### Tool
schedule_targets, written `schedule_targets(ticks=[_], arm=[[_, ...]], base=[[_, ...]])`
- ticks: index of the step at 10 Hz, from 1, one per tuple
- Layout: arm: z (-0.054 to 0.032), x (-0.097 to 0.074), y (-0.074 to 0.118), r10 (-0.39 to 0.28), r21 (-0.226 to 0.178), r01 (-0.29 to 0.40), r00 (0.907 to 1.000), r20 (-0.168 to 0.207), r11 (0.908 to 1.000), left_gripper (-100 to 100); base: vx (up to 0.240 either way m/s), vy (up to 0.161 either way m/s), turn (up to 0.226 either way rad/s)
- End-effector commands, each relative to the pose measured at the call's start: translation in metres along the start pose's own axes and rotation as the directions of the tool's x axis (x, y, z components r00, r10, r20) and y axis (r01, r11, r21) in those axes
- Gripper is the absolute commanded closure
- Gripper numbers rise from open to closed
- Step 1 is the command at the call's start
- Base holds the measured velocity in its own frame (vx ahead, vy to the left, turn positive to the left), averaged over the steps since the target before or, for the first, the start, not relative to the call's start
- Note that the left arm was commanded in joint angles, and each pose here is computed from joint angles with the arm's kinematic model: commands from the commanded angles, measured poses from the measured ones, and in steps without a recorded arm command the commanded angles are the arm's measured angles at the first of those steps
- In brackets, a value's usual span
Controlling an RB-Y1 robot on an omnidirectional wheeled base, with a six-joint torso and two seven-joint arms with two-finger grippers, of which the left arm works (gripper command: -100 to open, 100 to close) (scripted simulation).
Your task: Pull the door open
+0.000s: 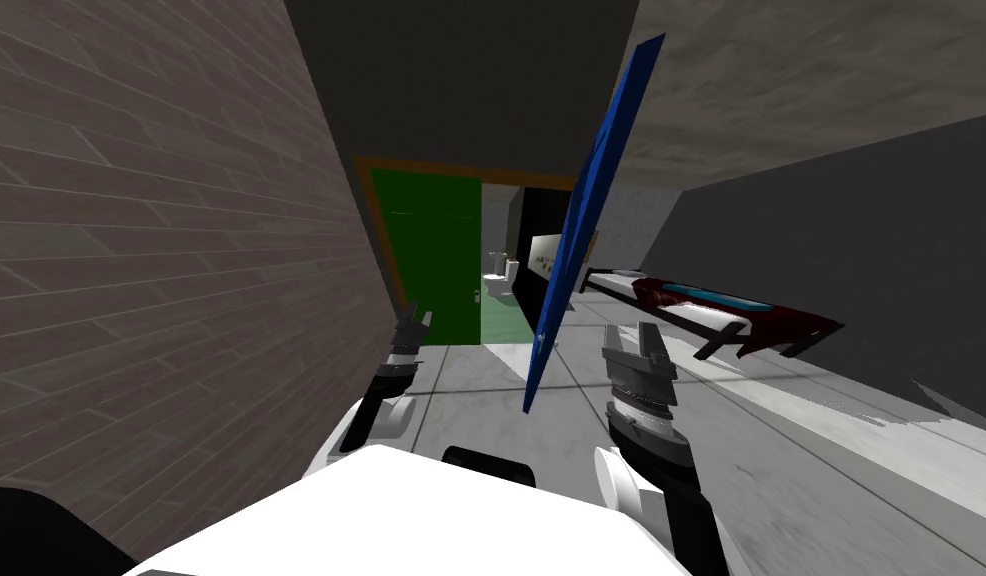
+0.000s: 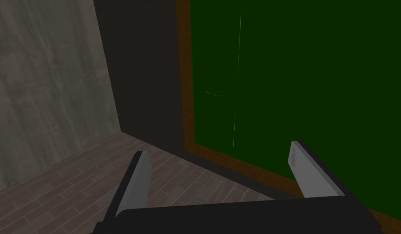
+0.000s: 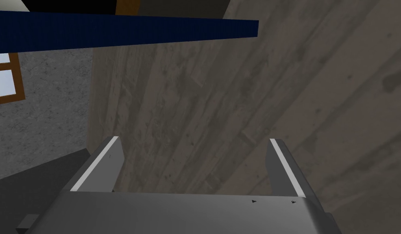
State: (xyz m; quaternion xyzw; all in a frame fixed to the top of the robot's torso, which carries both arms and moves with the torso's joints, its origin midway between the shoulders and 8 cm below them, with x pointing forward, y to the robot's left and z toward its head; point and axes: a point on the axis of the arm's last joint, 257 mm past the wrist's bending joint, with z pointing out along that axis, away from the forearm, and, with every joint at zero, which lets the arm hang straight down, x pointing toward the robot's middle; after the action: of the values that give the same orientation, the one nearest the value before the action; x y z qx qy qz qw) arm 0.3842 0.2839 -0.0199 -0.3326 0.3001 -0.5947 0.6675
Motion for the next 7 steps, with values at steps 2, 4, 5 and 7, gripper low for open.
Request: schedule_targets(ticks=[2, 4, 5, 7], arm=[[-0.0020, -0.014, 0.015, 0.042, -0.020, -0.041, 0.9991, 0.005, 0.9989, -100], [-0.0035, -0.026, 0.027, 0.074, -0.037, -0.073, 0.9972, 0.011, 0.9967, -100], [-0.0043, -0.032, 0.032, 0.089, -0.045, -0.089, 0.9959, 0.015, 0.9951, -100], [-0.0065, -0.046, 0.044, 0.123, -0.064, -0.122, 0.9921, 0.024, 0.9905, -100]], base=[[0.103, 0.009, -0.086], [0.088, 0.012, -0.100], [0.088, 0.009, -0.118], [0.091, 0.015, -0.118]])
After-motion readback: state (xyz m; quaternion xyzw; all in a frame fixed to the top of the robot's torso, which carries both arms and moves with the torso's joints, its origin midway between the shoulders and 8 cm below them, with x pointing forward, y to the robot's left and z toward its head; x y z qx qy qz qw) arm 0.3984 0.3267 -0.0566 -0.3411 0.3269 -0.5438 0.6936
